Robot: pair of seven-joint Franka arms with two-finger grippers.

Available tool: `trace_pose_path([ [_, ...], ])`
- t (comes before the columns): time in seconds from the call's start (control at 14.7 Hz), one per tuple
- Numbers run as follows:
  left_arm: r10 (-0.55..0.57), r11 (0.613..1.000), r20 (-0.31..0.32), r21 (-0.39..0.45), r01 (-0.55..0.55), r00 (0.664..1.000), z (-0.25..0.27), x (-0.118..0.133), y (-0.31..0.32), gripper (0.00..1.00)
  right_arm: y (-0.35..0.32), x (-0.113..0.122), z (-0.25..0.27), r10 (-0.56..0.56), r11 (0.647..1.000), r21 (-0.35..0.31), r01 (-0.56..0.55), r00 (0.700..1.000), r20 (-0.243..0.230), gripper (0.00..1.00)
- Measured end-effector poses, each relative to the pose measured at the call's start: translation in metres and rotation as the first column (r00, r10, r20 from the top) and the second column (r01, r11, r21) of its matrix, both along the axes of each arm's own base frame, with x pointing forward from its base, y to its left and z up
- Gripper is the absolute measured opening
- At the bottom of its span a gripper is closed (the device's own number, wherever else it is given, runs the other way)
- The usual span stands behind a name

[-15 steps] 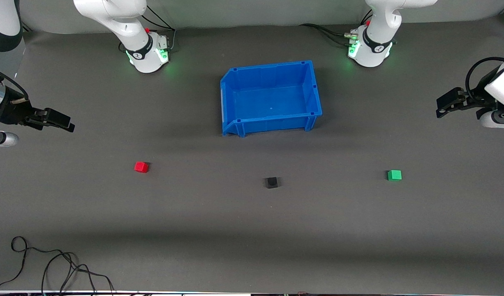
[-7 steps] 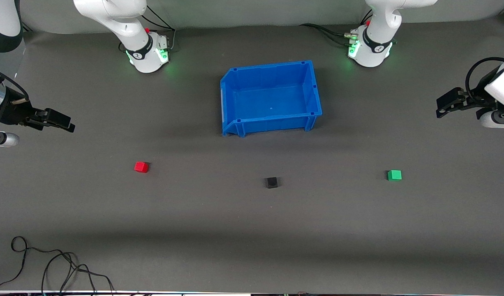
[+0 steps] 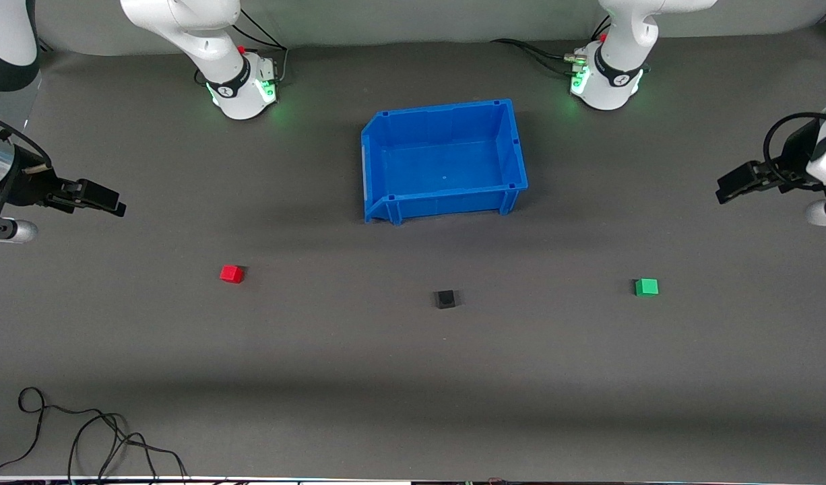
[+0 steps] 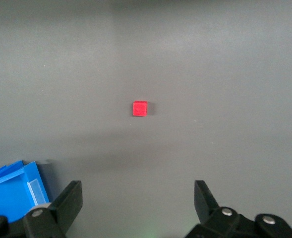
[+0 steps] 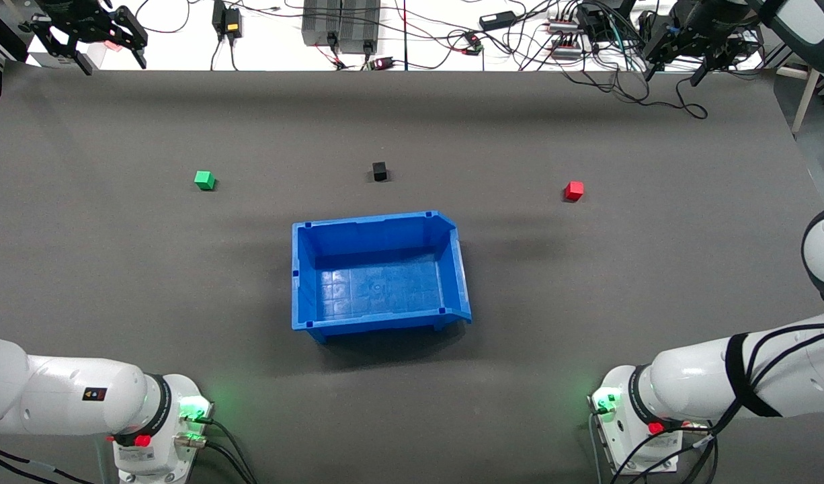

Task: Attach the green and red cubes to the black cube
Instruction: 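Reach the right gripper to the red cube while the left gripper reaches the green cube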

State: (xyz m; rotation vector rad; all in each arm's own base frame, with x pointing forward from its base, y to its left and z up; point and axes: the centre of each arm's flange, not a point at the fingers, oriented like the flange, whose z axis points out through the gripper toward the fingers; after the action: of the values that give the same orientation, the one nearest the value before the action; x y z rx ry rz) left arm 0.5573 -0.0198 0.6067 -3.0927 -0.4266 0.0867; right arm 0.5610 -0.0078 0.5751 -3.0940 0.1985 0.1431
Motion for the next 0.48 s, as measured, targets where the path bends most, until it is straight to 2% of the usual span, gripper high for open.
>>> trace_pose_path([
  [0.2,0.201,0.98,-0.008,-0.006,-0.201,0.98,-0.005,0.003,0.007,1.0,0.0,0.002,-0.027,-0.001,1.0,0.0,0.001,1.0,-0.021,1.0],
  [0.27,0.287,0.957,-0.023,-0.031,-0.288,0.958,-0.008,0.005,0.013,1.0,0.0,0.003,-0.041,-0.003,1.0,0.0,0.003,1.0,-0.017,1.0],
  [0.48,0.517,0.841,-0.115,-0.118,-0.528,0.848,-0.029,0.014,0.055,1.0,-0.001,0.007,-0.09,-0.009,1.0,-0.002,0.009,1.0,0.005,1.0],
])
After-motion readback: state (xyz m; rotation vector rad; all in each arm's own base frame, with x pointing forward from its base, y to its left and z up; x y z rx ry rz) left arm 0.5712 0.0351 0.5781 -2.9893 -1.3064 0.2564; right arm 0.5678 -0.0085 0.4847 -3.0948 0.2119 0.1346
